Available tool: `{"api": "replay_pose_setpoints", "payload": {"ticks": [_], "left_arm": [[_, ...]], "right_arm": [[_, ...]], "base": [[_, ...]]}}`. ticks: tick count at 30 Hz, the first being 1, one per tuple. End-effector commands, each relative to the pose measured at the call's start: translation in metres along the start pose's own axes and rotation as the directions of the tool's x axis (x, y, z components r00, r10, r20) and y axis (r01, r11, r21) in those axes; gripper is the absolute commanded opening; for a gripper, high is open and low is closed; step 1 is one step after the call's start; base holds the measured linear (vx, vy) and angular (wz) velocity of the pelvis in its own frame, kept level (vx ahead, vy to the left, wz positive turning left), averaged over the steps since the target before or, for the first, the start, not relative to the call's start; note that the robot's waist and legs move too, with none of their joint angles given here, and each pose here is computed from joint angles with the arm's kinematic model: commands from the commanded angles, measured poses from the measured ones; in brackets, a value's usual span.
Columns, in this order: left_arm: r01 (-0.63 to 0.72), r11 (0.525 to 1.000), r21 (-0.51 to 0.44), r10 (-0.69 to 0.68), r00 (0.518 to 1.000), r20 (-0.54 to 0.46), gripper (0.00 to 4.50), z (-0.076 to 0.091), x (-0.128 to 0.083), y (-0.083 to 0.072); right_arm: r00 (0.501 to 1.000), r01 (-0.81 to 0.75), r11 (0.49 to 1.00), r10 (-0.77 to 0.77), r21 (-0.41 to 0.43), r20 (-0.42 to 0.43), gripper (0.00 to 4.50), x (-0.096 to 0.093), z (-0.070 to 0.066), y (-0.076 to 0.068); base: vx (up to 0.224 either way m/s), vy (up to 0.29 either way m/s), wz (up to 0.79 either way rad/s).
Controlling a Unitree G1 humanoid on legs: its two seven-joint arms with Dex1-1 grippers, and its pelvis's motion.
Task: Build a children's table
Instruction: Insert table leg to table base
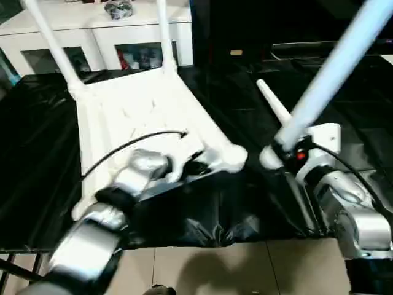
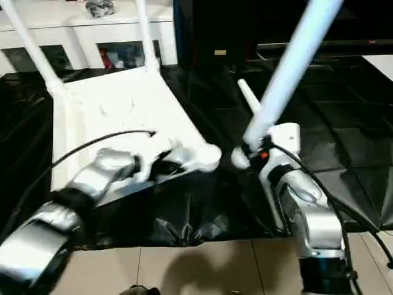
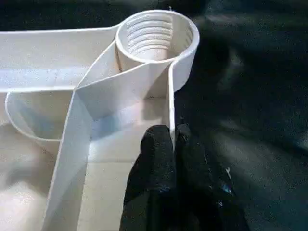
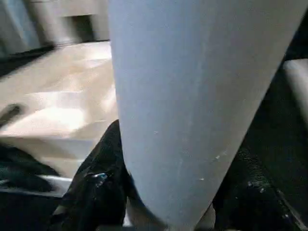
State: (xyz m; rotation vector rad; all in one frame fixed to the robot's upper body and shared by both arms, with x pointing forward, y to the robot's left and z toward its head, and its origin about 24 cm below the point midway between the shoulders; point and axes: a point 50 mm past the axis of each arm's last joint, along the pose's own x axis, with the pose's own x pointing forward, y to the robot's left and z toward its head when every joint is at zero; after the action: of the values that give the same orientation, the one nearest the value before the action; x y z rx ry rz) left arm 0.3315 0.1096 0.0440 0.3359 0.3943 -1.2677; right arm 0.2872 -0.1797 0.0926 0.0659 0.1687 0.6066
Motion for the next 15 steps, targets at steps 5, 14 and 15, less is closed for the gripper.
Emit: {"api": "replay_pose_setpoints", "payload": {"ticks": [5, 14, 15], "left_arm": [[0.124, 0.990, 0.069, -0.124, 0.992, 0.003, 0.00, -0.002, -0.006, -0.021], [0.108, 0.992, 0.063, -0.109, 0.994, 0.014, 0.00, -0.002, -0.010, -0.025], [0.109, 0.992, 0.063, -0.110, 0.994, 0.014, 0.00, -0.002, -0.011, -0.026]], "right_arm": [[0.946, -0.319, 0.948, 0.319, 0.006, -0.061, 1.88, -0.004, 0.010, 0.020], [0.911, -0.374, 0.928, 0.367, 0.000, -0.186, 1.88, 0.008, -0.010, 0.022], [0.908, -0.378, 0.926, 0.370, -0.001, -0.196, 1.88, 0.009, -0.011, 0.022]], "base": [[0.000, 0.000, 0.00], [0.000, 0.000, 0.00], [0.000, 0.000, 0.00]]}}
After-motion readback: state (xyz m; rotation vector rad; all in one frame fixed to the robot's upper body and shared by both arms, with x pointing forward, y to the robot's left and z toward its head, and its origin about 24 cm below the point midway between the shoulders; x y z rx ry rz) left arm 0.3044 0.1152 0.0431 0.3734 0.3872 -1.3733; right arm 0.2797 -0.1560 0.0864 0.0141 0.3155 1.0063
